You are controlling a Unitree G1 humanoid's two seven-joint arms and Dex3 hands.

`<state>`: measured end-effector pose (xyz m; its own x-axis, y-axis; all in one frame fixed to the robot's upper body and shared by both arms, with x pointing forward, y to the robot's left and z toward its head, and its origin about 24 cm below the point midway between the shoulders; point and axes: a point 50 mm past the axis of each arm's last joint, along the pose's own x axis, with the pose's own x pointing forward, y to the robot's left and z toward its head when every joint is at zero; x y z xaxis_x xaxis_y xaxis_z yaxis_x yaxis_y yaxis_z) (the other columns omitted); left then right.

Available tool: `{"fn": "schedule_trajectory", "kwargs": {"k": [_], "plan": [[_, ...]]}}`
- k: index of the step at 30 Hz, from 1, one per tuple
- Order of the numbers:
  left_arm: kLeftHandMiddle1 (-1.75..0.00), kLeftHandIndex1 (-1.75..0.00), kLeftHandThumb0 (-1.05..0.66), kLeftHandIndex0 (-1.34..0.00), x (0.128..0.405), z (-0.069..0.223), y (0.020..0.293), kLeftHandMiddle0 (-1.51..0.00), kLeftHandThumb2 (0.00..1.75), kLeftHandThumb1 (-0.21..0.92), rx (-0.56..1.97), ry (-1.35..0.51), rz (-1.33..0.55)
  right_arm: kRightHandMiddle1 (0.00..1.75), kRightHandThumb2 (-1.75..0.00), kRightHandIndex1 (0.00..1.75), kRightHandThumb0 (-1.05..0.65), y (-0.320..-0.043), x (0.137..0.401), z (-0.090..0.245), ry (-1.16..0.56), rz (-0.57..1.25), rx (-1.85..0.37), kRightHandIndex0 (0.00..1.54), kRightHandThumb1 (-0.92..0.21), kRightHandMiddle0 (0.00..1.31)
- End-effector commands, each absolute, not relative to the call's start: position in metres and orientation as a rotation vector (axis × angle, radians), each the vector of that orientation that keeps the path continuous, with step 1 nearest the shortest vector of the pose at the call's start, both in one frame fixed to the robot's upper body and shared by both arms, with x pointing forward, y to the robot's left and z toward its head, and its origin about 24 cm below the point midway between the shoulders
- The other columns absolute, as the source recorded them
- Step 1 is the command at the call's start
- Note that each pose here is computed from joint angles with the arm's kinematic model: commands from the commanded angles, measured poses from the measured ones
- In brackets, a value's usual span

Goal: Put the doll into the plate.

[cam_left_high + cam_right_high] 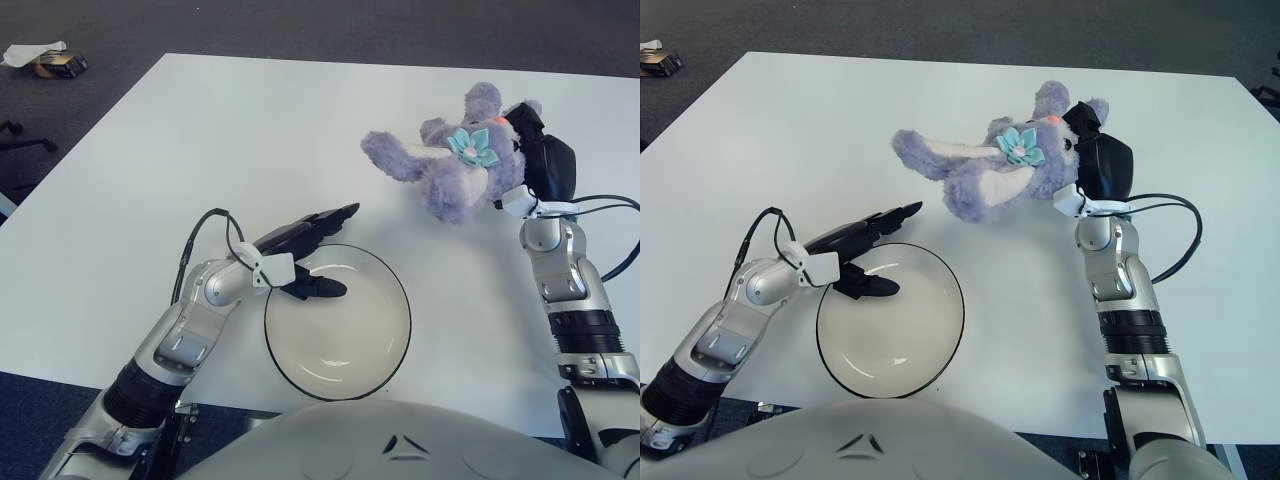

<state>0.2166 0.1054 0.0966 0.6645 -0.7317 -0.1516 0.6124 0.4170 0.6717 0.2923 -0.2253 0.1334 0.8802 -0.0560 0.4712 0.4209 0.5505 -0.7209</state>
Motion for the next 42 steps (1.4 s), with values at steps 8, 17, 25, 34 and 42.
{"fn": "schedule_trajectory", "kwargs": {"k": [8, 17, 25, 34, 42], "plan": [[-0.15, -0.04, -0.98, -0.02, 0.227, 0.062, 0.105, -0.09, 0.20, 0.91, 0.737, -0.406, -0.695, 1.75, -1.61, 1.75, 0.00, -0.226, 0.294, 0.142, -0.449, -0.312, -0.925, 0.80, -0.07, 0.56], [-0.25, -0.21, -0.95, 0.00, 0.230, 0.056, 0.104, -0.10, 0.19, 0.92, 0.697, -0.578, -0.638, 1.75, -1.59, 1.74, 0.00, -0.227, 0.293, 0.143, -0.454, -0.306, -0.929, 0.79, -0.08, 0.55], [-0.31, -0.27, -0.91, 0.00, 0.232, 0.051, 0.101, -0.09, 0.18, 0.91, 0.637, -0.637, -0.615, 1.75, -1.57, 1.71, 0.00, -0.227, 0.293, 0.142, -0.454, -0.306, -0.939, 0.80, -0.09, 0.54], [-0.49, -0.30, -0.89, 0.00, 0.235, 0.048, 0.099, -0.01, 0.19, 0.91, 0.645, -0.676, -0.612, 1.75, -1.58, 1.73, 0.00, -0.227, 0.292, 0.142, -0.452, -0.296, -0.940, 0.79, -0.09, 0.54], [-0.49, -0.27, -0.90, 0.00, 0.238, 0.048, 0.097, 0.00, 0.23, 0.92, 0.651, -0.706, -0.604, 1.75, -1.58, 1.74, 0.00, -0.226, 0.292, 0.142, -0.449, -0.286, -0.941, 0.79, -0.09, 0.54]]}}
